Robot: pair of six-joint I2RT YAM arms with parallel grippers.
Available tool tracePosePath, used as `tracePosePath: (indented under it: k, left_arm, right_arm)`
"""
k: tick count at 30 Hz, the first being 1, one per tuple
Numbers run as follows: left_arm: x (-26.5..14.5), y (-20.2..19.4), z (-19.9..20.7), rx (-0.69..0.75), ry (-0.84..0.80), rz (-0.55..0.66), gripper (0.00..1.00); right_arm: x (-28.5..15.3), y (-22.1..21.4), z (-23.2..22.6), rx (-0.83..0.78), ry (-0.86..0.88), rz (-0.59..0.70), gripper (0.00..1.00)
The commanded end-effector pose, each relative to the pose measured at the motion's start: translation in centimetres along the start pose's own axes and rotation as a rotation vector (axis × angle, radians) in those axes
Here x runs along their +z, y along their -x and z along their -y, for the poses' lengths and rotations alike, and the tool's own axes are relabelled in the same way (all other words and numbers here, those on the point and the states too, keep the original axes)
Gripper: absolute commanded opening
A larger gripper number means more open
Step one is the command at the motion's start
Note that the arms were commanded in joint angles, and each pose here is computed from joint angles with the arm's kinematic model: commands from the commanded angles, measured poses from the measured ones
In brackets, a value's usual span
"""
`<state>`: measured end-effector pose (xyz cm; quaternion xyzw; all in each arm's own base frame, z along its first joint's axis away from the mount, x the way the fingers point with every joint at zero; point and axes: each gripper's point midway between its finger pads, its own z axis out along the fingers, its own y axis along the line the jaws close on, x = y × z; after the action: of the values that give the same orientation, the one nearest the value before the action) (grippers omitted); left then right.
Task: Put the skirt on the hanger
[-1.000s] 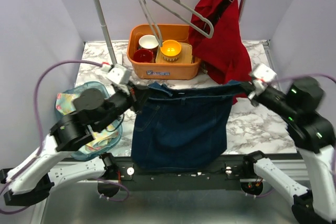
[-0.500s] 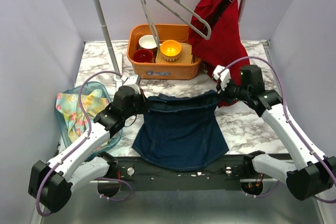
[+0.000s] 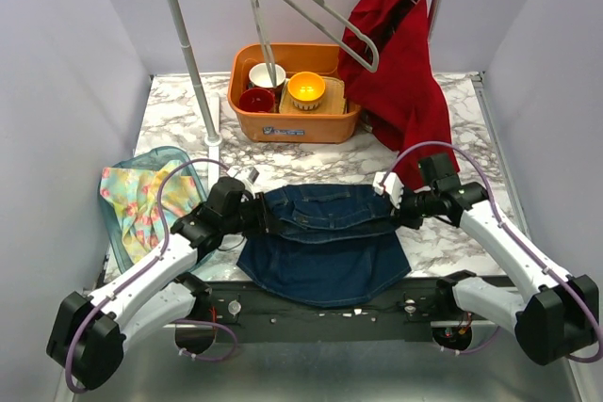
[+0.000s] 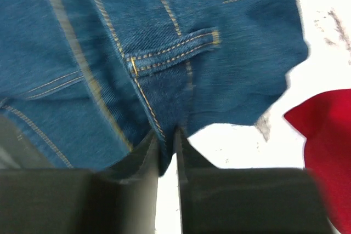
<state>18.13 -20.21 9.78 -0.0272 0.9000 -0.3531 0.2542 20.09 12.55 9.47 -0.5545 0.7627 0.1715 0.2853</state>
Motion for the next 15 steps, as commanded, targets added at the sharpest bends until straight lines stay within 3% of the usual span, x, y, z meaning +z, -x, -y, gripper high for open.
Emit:
tracePosePath:
  k: [1, 5, 10, 15]
  left_arm:
    - [-2.5, -0.3, 2.2, 0.056, -0.065, -0.044, 0.48]
    - [-6.1, 2.1, 5.1, 0.157, -0.123, 0.057, 0.7]
    - [-8.8, 4.4, 6.3, 0.348, -0.117, 0.16, 0.75]
    - [-9.2, 7.5, 7.0, 0.512, -0.113, 0.308, 0.77]
  right_arm:
    - [-1.4, 1.3, -1.3, -0.036, 0.069, 0.032, 0.32]
    - [-3.4, 2.5, -2.0, -0.055, 0.072, 0.054, 0.5]
    - [-6.5, 5.7, -1.9, -0.068, 0.03, 0.124, 0.54]
    - [-11.7, 12.8, -0.1, -0.065, -0.069, 0.296, 0.61]
